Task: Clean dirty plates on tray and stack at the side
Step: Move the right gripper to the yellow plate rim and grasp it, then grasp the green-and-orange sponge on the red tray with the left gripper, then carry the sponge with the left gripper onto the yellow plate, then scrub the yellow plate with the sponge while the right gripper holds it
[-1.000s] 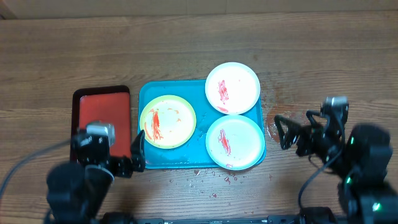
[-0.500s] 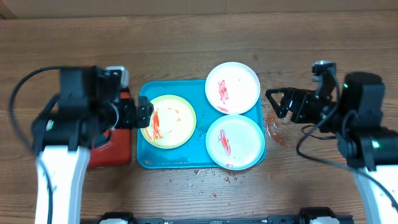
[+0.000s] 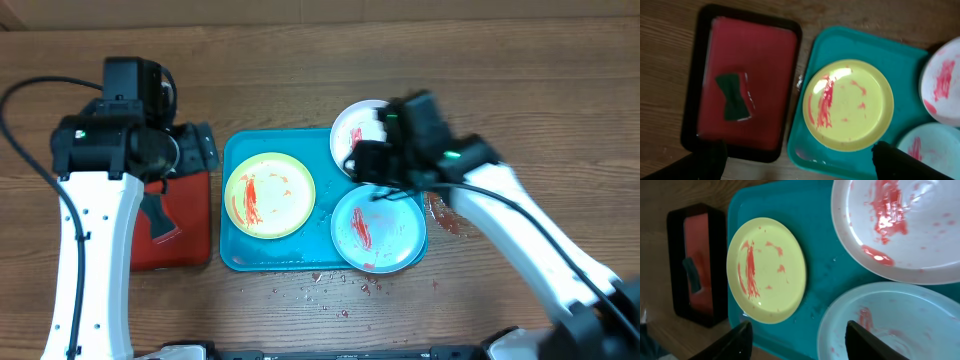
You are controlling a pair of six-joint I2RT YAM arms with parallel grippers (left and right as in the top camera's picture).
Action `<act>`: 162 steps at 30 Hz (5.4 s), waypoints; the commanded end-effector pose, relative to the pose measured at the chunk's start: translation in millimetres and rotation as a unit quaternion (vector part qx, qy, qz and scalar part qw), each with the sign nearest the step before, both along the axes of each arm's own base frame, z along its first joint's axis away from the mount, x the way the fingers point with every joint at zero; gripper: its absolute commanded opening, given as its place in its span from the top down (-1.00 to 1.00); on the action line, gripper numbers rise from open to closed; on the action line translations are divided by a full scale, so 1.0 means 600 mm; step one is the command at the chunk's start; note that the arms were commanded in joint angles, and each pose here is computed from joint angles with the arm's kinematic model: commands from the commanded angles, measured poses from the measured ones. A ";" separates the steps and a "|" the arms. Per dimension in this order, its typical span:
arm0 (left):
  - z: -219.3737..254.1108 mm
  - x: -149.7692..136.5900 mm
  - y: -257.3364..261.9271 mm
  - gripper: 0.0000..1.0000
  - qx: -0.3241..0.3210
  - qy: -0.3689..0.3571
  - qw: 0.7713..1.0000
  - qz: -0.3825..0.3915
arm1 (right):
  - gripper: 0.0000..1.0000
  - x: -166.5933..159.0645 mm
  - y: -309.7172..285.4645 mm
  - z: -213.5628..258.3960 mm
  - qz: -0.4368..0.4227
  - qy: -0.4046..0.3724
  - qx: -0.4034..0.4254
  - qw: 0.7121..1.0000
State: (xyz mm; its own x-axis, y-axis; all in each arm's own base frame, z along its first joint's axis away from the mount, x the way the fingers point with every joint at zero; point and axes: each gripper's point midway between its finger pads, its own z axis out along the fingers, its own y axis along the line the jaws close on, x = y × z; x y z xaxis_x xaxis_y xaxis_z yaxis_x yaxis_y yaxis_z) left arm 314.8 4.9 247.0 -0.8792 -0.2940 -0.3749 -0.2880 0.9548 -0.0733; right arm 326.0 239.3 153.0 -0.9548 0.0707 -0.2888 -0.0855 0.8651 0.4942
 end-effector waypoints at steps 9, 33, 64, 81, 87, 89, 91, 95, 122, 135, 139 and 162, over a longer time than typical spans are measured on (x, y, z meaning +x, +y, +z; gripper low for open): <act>0.006 0.000 0.037 -1.00 0.045 0.002 0.998 0.050 | 0.34 0.036 0.116 -0.139 0.023 -0.034 -0.080 0.996; -0.132 -0.017 0.096 -0.50 0.044 0.176 0.978 0.098 | 0.89 0.025 0.119 -0.260 -0.039 0.030 -0.117 0.992; -0.358 -0.031 0.186 0.15 0.114 0.145 0.977 0.110 | 0.88 0.020 0.117 -0.262 -0.035 0.036 -0.120 0.991; -0.420 -0.073 0.175 0.92 0.104 0.150 0.974 0.135 | 0.88 0.020 0.116 -0.262 -0.035 0.036 -0.121 0.991; -0.423 -0.052 0.147 0.92 0.053 0.132 0.984 0.112 | 0.88 0.018 0.118 -0.262 -0.033 0.039 -0.118 0.992; -0.415 -0.035 0.130 0.92 0.027 0.122 0.989 0.077 | 0.93 0.016 0.117 -0.263 -0.032 0.042 -0.119 0.992; -0.395 -0.011 0.111 0.92 -0.003 0.109 0.993 0.041 | 0.93 0.012 0.119 -0.262 -0.029 0.047 -0.116 0.992; -0.328 0.038 0.083 0.92 -0.049 0.081 0.995 -0.019 | 0.93 0.008 0.123 -0.262 -0.024 0.055 -0.108 0.992; -0.391 0.063 -0.079 0.91 0.037 0.169 0.967 -0.187 | 0.92 0.002 0.090 -0.264 -0.011 0.123 -0.073 0.990; -0.358 -0.030 -0.277 0.92 -0.231 0.177 0.868 -0.402 | 0.93 0.006 0.092 -0.263 -0.011 0.117 -0.071 0.991; -0.367 -0.008 -0.272 0.91 -0.210 0.167 0.887 -0.376 | 0.92 0.006 0.092 -0.263 -0.011 0.117 -0.071 0.990; -0.395 0.006 -0.063 0.92 0.120 0.240 0.956 -0.115 | 0.92 0.006 0.091 -0.264 -0.013 0.117 -0.073 0.990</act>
State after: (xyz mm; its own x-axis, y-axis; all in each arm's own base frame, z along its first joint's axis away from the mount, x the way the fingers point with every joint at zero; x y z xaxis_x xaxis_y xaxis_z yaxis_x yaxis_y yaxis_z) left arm 333.8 -48.1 15.3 -0.9979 -0.0648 -0.0083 -0.0653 0.9832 0.1706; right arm 330.9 300.1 7.3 -0.9945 0.0565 -0.0885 0.0167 0.9172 0.3981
